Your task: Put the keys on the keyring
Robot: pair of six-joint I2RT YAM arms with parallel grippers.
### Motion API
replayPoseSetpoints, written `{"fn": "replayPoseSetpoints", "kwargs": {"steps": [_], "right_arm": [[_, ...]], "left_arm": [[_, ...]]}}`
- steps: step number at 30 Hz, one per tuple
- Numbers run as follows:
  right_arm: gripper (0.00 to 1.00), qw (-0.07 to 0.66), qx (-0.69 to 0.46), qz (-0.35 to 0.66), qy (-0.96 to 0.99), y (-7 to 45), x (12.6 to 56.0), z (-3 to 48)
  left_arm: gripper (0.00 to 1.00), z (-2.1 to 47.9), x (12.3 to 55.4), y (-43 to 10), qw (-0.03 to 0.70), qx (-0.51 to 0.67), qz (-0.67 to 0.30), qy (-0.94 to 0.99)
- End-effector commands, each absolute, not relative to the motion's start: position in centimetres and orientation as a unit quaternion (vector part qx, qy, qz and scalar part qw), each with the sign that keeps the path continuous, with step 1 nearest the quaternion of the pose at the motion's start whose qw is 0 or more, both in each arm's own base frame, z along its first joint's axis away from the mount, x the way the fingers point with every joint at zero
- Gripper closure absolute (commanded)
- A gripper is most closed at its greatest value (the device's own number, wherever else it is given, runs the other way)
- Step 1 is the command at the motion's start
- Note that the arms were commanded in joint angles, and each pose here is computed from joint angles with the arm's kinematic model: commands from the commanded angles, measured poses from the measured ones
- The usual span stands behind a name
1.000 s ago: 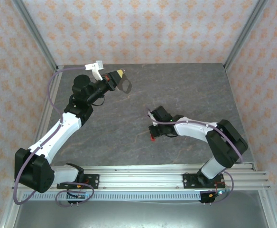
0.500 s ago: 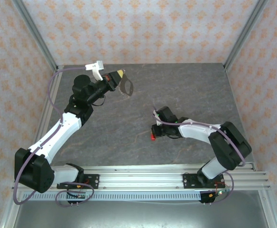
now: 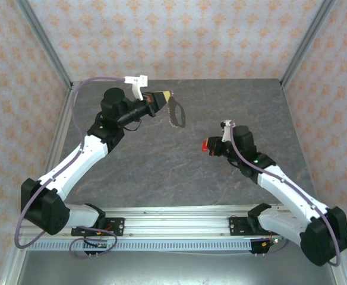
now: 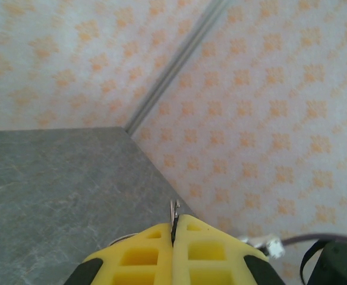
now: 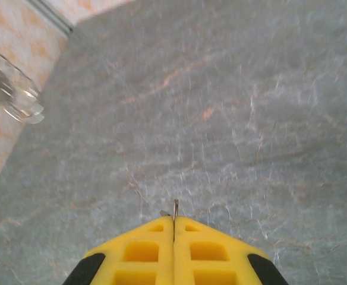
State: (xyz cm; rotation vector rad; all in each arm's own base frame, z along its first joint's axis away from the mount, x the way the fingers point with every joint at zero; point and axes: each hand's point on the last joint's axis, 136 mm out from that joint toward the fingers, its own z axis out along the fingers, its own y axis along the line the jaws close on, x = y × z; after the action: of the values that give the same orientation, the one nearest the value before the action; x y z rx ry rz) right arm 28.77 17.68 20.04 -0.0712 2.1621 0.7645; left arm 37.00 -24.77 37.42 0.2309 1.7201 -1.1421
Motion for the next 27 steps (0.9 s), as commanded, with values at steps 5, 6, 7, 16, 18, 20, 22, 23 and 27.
{"fn": "replayPoseSetpoints", "kwargs": {"steps": [5,6,7,16,18,20,22,23,27], "right_arm": [[1.00,0.495,-0.018,0.286,0.820,15.3,28.7,27.9],[1.00,0.502,-0.022,0.286,0.816,15.2,28.6,28.7],[1.00,0.507,-0.028,0.288,0.812,15.3,28.5,29.4],[1.00,0.531,-0.094,0.319,0.779,16.7,27.2,33.4],[1.00,0.533,-0.105,0.333,0.771,17.1,26.9,34.0],[1.00,0.535,-0.110,0.344,0.764,17.4,26.6,34.5],[1.00,0.537,-0.110,0.349,0.760,17.5,26.6,34.9],[1.00,0.538,-0.111,0.351,0.758,17.6,26.6,35.1],[1.00,0.542,-0.112,0.357,0.752,17.6,26.5,35.8]], "left_arm": [[1.00,38.9,34.9,-29.2,0.479,0.203,-0.490,0.700],[1.00,38.8,34.7,-29.6,0.474,0.212,-0.490,0.701],[1.00,38.7,34.5,-30.0,0.471,0.221,-0.488,0.701],[1.00,38.3,33.7,-31.8,0.462,0.258,-0.473,0.705],[1.00,38.3,33.7,-31.9,0.461,0.258,-0.474,0.704],[1.00,38.2,33.5,-32.2,0.460,0.262,-0.474,0.703],[1.00,38.0,33.2,-32.4,0.461,0.266,-0.468,0.706],[1.00,38.1,33.1,-32.4,0.463,0.269,-0.464,0.706],[1.00,38.0,32.8,-32.7,0.461,0.278,-0.456,0.709]]}}
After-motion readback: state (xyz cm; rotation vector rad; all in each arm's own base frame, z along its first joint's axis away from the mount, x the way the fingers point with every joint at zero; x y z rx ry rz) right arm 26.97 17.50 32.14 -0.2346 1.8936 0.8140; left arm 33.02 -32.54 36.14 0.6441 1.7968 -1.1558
